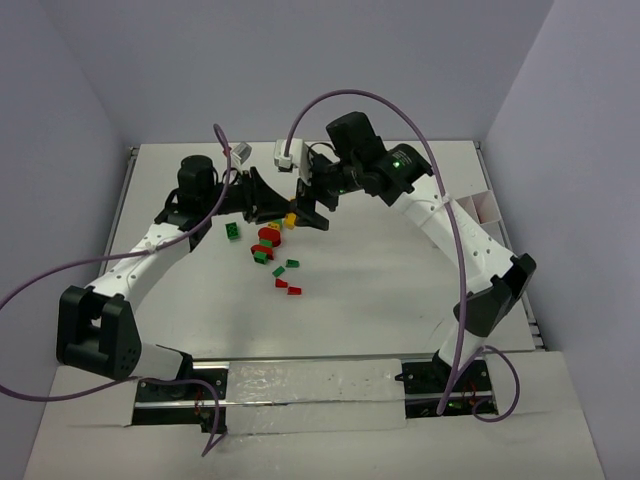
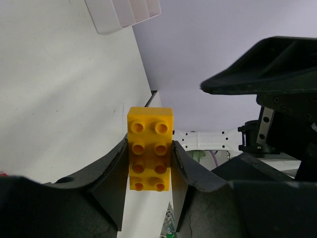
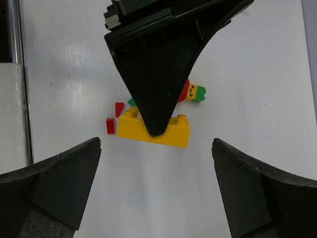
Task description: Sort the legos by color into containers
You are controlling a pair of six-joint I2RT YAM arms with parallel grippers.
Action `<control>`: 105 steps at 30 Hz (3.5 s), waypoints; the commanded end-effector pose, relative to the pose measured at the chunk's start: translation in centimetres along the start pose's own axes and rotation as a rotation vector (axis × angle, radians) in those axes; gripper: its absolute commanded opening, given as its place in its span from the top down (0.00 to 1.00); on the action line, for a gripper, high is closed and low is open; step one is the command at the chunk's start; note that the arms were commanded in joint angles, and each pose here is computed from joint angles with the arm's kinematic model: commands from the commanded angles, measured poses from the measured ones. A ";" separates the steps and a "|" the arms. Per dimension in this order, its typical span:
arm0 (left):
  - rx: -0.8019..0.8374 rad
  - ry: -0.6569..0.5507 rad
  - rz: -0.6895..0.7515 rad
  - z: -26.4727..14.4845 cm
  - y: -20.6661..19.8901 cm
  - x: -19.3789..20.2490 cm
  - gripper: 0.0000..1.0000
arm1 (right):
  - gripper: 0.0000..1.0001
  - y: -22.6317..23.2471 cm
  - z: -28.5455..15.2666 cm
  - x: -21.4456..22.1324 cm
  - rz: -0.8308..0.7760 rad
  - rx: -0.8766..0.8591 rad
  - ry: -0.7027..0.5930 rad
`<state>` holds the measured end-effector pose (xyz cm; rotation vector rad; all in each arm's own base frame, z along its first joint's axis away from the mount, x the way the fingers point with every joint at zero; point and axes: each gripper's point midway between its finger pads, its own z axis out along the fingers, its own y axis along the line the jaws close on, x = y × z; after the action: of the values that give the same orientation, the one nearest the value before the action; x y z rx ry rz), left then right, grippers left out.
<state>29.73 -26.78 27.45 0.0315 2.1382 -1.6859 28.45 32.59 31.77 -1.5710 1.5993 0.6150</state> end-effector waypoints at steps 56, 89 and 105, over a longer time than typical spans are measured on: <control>-0.169 -0.057 0.360 -4.8 3.0 -5.5 0.01 | 0.67 -7.3 -18.0 25.1 -0.095 0.047 0.686; -0.192 -0.012 0.289 -3.7 5.2 -6.0 0.01 | 0.60 -11.2 -22.9 37.5 -0.206 -0.083 0.818; -0.203 -0.004 0.261 -3.3 6.2 -6.3 0.01 | 0.53 -12.3 -21.8 39.9 -0.168 -0.127 0.832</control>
<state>35.43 -20.28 22.69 0.1919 2.2314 -1.3134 38.48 -9.09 13.77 -2.1827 1.9991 -0.0265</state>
